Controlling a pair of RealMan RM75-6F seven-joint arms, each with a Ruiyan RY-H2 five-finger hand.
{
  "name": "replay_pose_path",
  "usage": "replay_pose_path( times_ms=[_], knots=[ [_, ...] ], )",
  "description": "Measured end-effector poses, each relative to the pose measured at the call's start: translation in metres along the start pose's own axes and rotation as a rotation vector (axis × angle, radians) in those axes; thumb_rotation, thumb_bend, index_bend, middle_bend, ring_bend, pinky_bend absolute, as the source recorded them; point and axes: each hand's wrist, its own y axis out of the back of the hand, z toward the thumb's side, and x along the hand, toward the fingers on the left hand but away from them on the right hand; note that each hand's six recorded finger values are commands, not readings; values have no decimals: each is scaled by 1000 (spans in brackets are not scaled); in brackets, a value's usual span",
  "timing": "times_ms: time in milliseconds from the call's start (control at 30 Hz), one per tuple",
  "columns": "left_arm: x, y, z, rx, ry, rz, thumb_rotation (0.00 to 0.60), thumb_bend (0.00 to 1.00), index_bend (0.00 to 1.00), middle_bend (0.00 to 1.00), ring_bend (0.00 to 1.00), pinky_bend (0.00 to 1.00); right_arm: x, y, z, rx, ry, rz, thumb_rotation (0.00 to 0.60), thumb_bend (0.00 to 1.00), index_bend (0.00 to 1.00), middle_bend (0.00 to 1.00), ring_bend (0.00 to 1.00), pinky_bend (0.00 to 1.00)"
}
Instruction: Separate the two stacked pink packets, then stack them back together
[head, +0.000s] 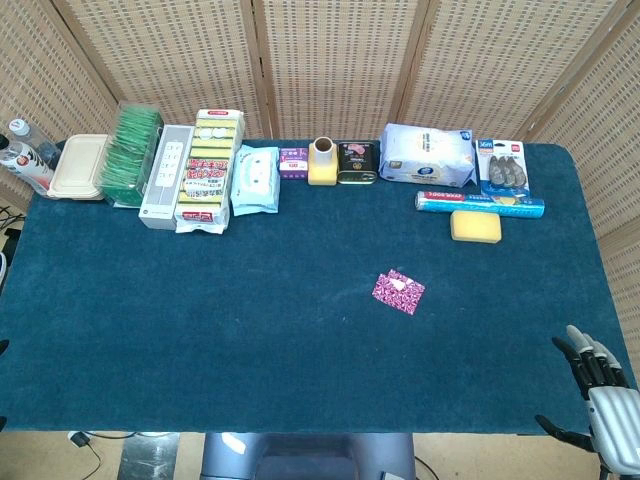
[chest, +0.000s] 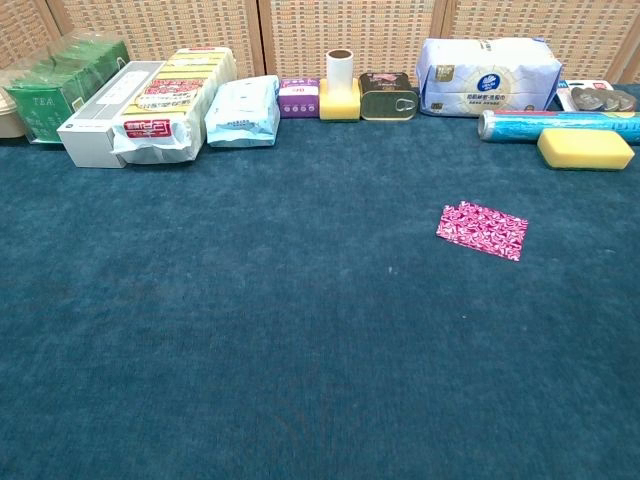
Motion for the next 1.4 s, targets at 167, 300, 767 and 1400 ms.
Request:
replay_pose_path(
  times_ms=[167,300,767,1400],
  knots=[
    [0,-1,-4,-10,24,-27,600,25,0,0,0,37,-6,1,-1,35,-12,-68,600,14,117,0,0,0],
    [0,1,-6,-22,35,-34,600,26,0,0,0,37,-9,0,0,57,-21,-123,600,13,118,8,0,0],
    [-5,16,-2,-83,10,-19,600,26,0,0,0,37,-71,-72,36,9,119,206,600,0,117,64,0,0],
    [20,3,-4,-142,-12,-122,600,25,0,0,0,37,-163,-130,111,19,140,474,600,0,118,27,0,0]
  ],
)
